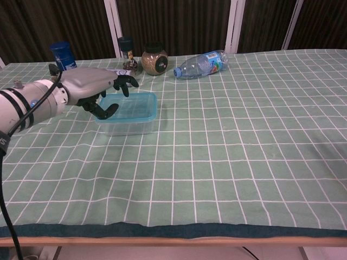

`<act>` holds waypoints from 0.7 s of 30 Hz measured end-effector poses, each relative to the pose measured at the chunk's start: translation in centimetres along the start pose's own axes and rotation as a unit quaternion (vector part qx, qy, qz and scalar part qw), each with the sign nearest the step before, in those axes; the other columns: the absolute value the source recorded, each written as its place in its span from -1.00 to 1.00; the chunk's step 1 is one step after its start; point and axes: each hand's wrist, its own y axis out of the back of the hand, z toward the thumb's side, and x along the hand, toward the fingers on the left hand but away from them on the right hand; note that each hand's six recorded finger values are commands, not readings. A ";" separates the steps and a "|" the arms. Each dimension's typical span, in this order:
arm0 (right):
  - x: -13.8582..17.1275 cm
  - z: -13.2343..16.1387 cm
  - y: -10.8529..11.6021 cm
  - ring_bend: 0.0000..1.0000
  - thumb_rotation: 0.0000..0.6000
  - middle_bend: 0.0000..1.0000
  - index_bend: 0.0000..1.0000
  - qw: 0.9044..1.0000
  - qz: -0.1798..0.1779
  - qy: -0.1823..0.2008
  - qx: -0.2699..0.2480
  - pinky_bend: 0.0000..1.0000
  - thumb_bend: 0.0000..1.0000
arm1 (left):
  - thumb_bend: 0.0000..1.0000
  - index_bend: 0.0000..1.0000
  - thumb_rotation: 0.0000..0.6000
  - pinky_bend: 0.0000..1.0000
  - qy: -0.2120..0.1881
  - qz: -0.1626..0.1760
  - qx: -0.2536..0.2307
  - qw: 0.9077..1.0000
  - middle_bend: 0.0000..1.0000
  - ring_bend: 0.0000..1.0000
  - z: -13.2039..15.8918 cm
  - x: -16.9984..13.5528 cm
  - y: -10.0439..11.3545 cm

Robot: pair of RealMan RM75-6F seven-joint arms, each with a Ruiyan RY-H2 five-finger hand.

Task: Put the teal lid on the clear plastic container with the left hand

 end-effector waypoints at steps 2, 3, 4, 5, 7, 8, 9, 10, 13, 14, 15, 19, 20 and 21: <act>0.1 -0.1 0.2 -1.00 1.00 -1.00 -1.00 1.000 -0.003 -0.001 -0.002 -1.00 -0.41 | 0.16 -0.77 1.00 -0.36 0.004 -0.007 0.003 1.000 -0.53 -0.61 -0.1 0.1 -0.3; 0.1 -0.2 0.2 -1.00 1.00 -1.00 -1.00 1.000 -0.004 -0.002 -0.003 -1.00 -0.41 | 0.16 -0.77 1.00 -0.36 0.007 -0.011 0.006 1.000 -0.53 -0.61 -0.2 0.1 -0.6; 0.1 -0.2 0.3 -1.00 1.00 -1.00 -1.00 1.000 -0.005 -0.002 -0.004 -1.00 -0.41 | 0.16 -0.77 1.00 -0.36 0.009 -0.015 0.008 1.000 -0.52 -0.60 -0.3 0.1 -0.7; 0.2 -0.3 0.4 -1.00 1.00 -1.00 -1.00 1.000 -0.006 -0.003 -0.004 -1.00 -0.41 | 0.16 -0.78 1.00 -0.36 0.012 -0.018 0.008 1.000 -0.52 -0.59 -0.4 0.2 -0.9; 0.2 -0.3 0.4 -1.00 1.00 -1.00 -1.00 1.000 -0.007 -0.002 -0.004 -1.00 -0.41 | 0.16 -0.79 1.00 -0.36 0.016 -0.023 0.010 1.000 -0.52 -0.59 -0.6 0.2 -1.1; 0.2 -0.2 0.4 -1.00 1.00 -1.00 -1.00 1.000 -0.007 -0.002 -0.004 -1.00 -0.41 | 0.16 -0.79 1.00 -0.36 0.017 -0.024 0.012 1.000 -0.51 -0.59 -0.7 0.3 -1.2; 0.2 -0.2 0.4 -1.00 1.00 -1.00 -1.00 1.000 -0.007 -0.002 -0.004 -1.00 -0.42 | 0.16 -0.79 1.00 -0.36 0.017 -0.025 0.014 0.999 -0.51 -0.59 -0.7 0.3 -1.2; 0.2 -0.2 0.4 -1.00 1.00 -1.00 -1.00 1.000 -0.007 -0.002 -0.004 -1.00 -0.41 | 0.16 -0.79 1.00 -0.36 0.017 -0.025 0.016 0.999 -0.51 -0.59 -0.7 0.3 -1.2; 0.2 -0.2 0.3 -1.00 1.00 -1.00 -1.00 1.000 -0.005 -0.002 -0.003 -1.00 -0.41 | 0.16 -0.79 1.00 -0.36 0.016 -0.028 0.019 0.999 -0.51 -0.59 -0.7 0.2 -1.3; 0.2 -0.2 0.3 -1.00 1.00 -1.00 -1.00 1.000 -0.005 -0.001 -0.002 -1.00 -0.41 | 0.16 -0.79 1.00 -0.36 0.016 -0.029 0.020 0.999 -0.51 -0.59 -0.7 0.2 -1.4; 0.1 -0.2 0.3 -1.00 1.00 -1.00 -1.00 1.000 -0.005 -0.001 -0.002 -1.00 -0.42 | 0.16 -0.79 1.00 -0.36 0.016 -0.030 0.021 0.999 -0.51 -0.59 -0.7 0.1 -1.5; 0.1 -0.2 0.3 -1.00 1.00 -1.00 -1.00 1.000 -0.005 -0.002 -0.003 -1.00 -0.41 | 0.16 -0.80 1.00 -0.36 0.017 -0.035 0.025 0.999 -0.50 -0.58 -0.9 0.1 -1.7; 0.1 -0.2 0.3 -1.00 1.00 -1.00 -1.00 1.000 -0.004 -0.002 -0.002 -1.00 -0.41 | 0.16 -0.80 1.00 -0.36 0.018 -0.036 0.025 0.999 -0.50 -0.58 -0.9 0.1 -1.8; 0.1 -0.2 0.2 -1.00 1.00 -1.00 -1.00 1.000 -0.004 -0.002 -0.002 -1.00 -0.41 | 0.16 -0.80 1.00 -0.36 0.019 -0.038 0.025 0.999 -0.50 -0.58 -0.9 0.1 -1.9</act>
